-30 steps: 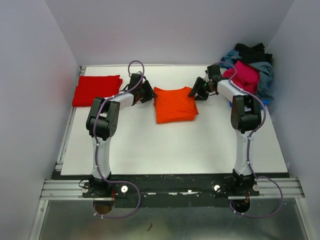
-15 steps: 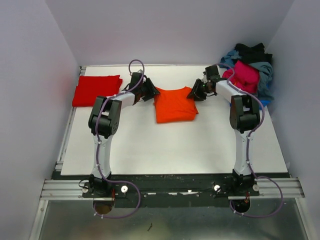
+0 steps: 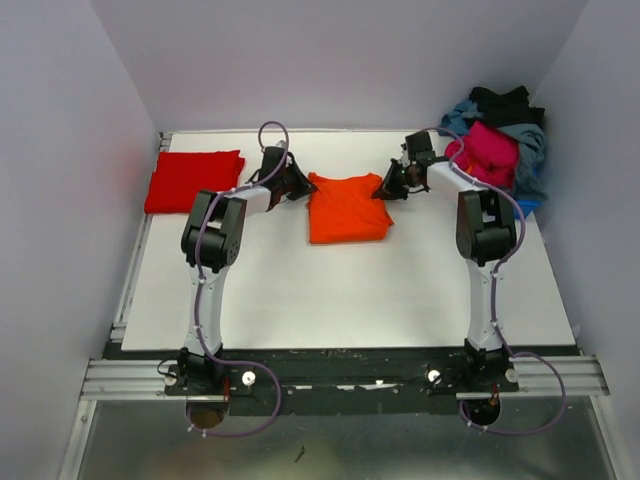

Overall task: Fold and stack the t-shirts
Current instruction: Put the neatly folded tshirt into the corner of the board with both arms

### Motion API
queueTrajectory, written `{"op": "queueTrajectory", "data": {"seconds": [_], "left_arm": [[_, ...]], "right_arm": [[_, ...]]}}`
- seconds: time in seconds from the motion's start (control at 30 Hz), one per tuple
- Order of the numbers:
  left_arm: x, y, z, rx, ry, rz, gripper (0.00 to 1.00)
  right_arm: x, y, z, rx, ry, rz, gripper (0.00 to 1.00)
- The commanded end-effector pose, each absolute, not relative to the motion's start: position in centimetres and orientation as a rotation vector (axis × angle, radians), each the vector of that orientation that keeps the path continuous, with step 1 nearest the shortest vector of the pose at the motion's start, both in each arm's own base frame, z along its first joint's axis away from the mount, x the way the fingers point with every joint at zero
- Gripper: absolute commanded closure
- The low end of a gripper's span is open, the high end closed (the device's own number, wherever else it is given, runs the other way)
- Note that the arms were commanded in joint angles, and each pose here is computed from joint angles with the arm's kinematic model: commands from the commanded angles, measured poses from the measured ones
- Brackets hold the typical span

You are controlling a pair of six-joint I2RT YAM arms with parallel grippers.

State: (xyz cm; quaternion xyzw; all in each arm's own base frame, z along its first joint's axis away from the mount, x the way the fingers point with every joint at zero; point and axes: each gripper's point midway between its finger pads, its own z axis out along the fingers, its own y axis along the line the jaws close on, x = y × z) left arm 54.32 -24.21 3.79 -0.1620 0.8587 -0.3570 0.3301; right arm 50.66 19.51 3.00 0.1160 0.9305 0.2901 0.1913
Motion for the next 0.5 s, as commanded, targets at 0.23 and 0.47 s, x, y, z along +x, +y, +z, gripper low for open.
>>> {"op": "queueTrajectory", "data": {"seconds": [0.23, 0.47], "left_arm": [[53.8, -21.4, 6.0, -0.316, 2.233, -0.801, 1.00], [52.4, -20.2, 7.2, -0.289, 2.237, -0.774, 1.00]], "right_arm": [[49.8, 19.7, 6.5, 0.244, 2.501, 0.787, 0.99], [48.1, 19.2, 7.4, 0.226, 2.513, 0.763, 0.81]]}}
